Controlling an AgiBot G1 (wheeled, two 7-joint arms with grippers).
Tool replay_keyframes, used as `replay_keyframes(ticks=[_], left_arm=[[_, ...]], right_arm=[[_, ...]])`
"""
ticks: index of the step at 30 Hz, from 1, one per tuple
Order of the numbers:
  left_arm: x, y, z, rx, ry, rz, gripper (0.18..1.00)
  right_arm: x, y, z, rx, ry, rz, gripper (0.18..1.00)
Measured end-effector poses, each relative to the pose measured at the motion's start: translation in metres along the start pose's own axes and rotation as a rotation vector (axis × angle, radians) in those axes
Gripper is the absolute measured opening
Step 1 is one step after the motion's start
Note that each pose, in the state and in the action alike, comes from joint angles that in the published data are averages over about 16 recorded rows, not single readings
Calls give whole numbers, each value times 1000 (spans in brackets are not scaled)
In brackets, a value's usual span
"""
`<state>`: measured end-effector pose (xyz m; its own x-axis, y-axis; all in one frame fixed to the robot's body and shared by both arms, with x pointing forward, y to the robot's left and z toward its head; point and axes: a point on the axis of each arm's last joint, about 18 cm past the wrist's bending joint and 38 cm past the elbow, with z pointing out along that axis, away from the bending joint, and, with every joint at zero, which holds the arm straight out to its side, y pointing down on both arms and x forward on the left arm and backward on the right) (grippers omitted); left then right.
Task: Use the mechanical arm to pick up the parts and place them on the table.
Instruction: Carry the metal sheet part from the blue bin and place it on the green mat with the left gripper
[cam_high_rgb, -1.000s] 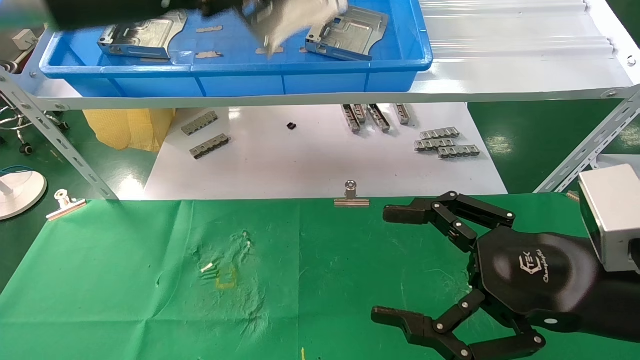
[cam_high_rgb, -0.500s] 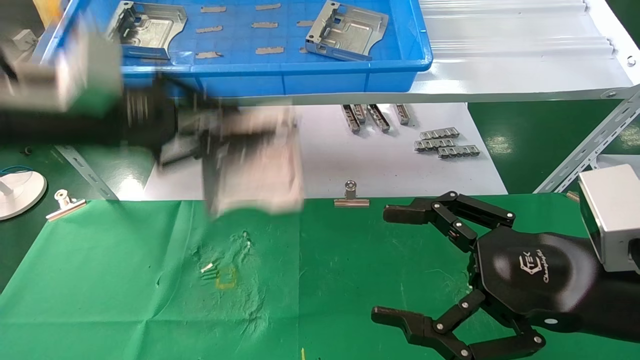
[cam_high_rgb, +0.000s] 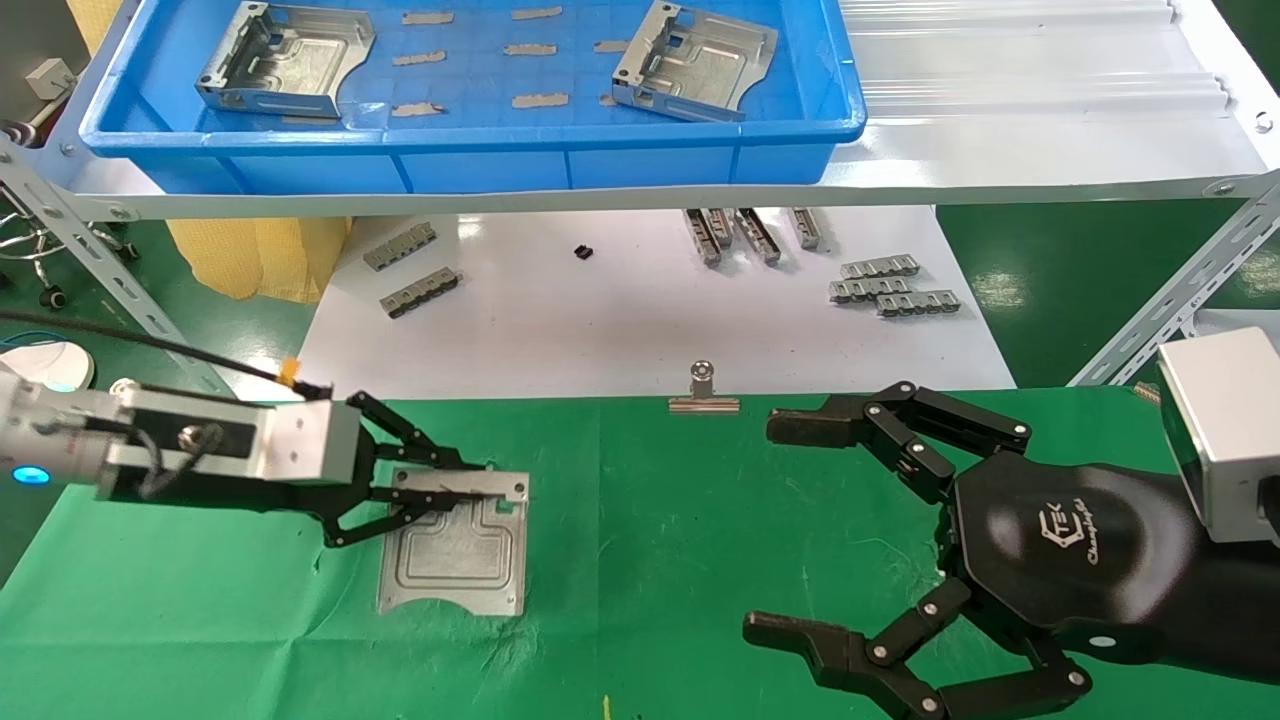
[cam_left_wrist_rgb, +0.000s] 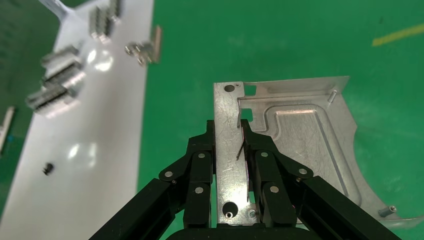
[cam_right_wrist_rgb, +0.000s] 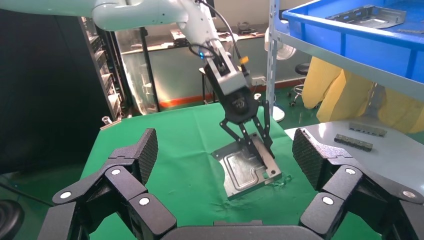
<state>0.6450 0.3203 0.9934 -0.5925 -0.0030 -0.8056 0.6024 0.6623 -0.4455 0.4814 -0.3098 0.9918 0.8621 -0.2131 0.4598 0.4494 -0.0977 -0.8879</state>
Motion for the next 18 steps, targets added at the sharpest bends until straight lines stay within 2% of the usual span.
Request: replay_keyframes(ticks=[12,18], left_arm=[[6,27,17,-76,-11,34,279],[5,23,14,-28,-34,-23,305]], right_arm=[[0,0,0,0,0,0,1000],[0,0,0,0,0,0,1000]])
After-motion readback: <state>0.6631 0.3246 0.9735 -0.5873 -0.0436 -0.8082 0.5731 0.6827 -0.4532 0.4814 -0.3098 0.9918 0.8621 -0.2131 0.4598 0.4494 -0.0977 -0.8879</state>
